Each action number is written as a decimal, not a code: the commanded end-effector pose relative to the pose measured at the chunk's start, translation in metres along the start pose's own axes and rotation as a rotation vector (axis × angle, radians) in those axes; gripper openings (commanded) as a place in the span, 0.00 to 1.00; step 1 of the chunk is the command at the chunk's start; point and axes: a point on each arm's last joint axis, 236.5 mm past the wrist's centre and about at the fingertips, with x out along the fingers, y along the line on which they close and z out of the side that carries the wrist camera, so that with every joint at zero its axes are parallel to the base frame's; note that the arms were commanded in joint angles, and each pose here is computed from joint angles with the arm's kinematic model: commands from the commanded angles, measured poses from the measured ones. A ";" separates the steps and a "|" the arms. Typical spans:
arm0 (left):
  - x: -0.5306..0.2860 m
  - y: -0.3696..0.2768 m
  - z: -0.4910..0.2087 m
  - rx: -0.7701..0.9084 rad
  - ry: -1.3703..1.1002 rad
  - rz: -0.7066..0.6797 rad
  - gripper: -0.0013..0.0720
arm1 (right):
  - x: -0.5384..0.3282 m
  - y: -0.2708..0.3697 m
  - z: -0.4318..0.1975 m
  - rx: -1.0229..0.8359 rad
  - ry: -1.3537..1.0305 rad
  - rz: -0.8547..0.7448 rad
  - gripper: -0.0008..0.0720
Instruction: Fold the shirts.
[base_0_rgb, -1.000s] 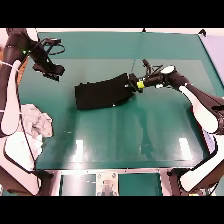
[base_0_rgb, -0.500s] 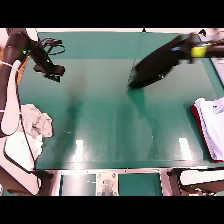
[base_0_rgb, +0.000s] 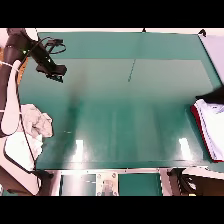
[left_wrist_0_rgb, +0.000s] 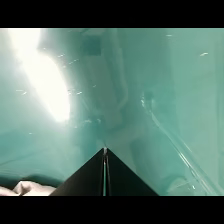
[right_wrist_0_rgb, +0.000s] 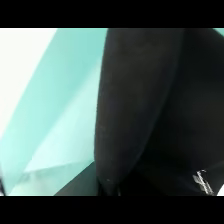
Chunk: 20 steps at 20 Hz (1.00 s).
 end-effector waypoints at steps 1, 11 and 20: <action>0.000 -0.006 0.002 0.003 -0.008 -0.025 0.05 | -0.060 -0.097 -0.023 0.275 0.023 -0.294 0.03; 0.000 -0.006 0.002 0.006 -0.008 -0.026 0.05 | -0.080 -0.223 -0.120 0.540 0.260 -0.760 0.24; -0.001 -0.019 0.005 0.014 -0.021 -0.078 0.04 | 0.021 -0.121 -0.066 0.245 0.175 -0.342 0.07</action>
